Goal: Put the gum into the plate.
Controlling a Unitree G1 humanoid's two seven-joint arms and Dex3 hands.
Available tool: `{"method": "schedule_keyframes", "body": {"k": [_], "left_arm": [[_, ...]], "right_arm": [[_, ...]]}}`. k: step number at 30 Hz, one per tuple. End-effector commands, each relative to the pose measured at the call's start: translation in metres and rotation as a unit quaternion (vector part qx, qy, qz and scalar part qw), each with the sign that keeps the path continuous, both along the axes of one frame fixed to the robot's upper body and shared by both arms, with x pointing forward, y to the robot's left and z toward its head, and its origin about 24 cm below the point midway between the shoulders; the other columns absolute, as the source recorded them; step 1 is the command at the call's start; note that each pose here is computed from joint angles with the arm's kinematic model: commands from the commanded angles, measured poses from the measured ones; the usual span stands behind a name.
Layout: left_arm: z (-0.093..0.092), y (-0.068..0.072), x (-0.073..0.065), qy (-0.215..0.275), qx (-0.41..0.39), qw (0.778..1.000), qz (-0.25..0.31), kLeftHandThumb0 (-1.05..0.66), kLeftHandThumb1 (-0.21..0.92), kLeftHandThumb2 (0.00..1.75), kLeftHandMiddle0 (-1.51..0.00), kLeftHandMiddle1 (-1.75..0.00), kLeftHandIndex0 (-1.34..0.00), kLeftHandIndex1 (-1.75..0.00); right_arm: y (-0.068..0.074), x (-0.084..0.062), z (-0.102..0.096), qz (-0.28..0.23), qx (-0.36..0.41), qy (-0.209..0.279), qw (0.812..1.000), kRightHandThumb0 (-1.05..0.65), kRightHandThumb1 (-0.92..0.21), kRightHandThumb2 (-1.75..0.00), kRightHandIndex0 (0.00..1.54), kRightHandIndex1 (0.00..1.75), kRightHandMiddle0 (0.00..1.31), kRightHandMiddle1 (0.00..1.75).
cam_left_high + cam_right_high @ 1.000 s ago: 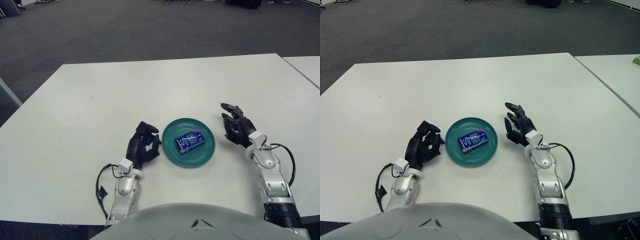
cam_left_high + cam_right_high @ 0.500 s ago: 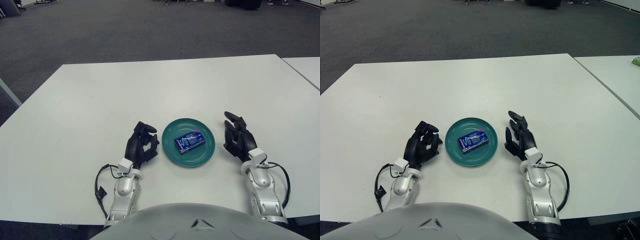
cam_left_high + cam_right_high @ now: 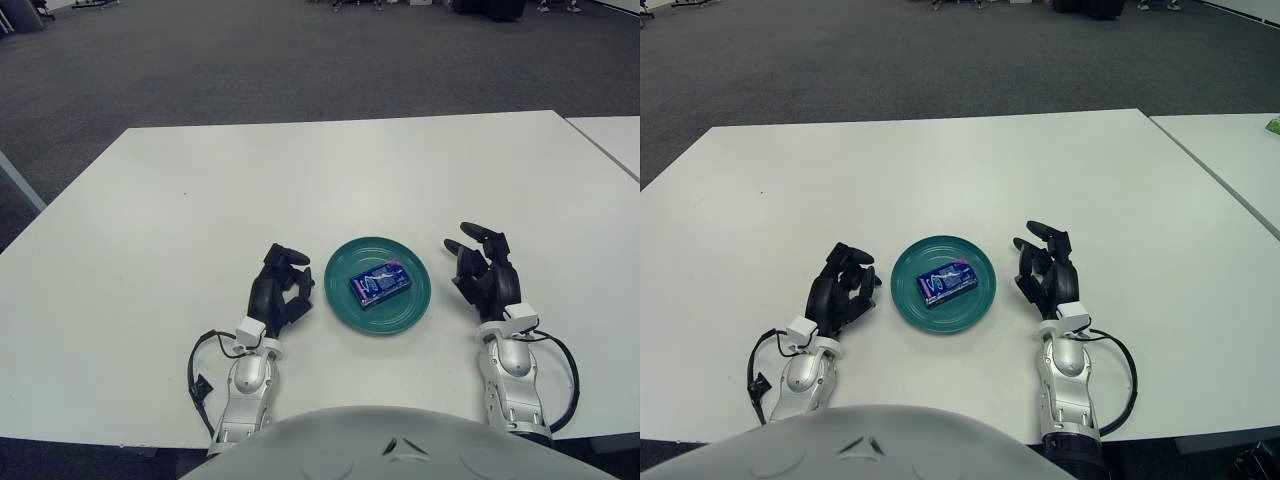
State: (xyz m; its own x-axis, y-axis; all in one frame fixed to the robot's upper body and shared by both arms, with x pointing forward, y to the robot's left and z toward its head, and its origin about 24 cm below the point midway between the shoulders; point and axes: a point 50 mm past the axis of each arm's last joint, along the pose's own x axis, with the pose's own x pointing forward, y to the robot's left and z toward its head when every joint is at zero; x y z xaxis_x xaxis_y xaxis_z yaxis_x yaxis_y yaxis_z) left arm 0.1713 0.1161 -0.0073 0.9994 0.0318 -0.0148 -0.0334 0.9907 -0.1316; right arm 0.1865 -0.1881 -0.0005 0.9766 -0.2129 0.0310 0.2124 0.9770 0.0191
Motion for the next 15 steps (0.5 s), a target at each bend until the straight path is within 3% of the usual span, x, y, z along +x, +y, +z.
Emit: {"method": "schedule_keyframes", "body": {"k": [1,15], "left_arm": [[-0.0135,0.0025,-0.0081,0.046,-0.003,0.999,0.008,-0.38,0.74,0.77,-0.48,-1.75,-0.3,-1.75],[-0.0105,0.0038,-0.0083,0.039,-0.006,0.999,0.009,-0.39,0.73,0.78,-0.49,-1.75,-0.31,-1.75]], "right_arm": [[0.0101,-0.0172,-0.0256,-0.007,0.038,0.072,0.997,-0.5,-0.82,-0.78,0.48,1.01,0.07,1.3],[0.0175,-0.0199,-0.0259,-0.009,0.05,0.078,0.996,-0.47,-0.77,-0.83,0.46,1.05,0.1,1.38]]}}
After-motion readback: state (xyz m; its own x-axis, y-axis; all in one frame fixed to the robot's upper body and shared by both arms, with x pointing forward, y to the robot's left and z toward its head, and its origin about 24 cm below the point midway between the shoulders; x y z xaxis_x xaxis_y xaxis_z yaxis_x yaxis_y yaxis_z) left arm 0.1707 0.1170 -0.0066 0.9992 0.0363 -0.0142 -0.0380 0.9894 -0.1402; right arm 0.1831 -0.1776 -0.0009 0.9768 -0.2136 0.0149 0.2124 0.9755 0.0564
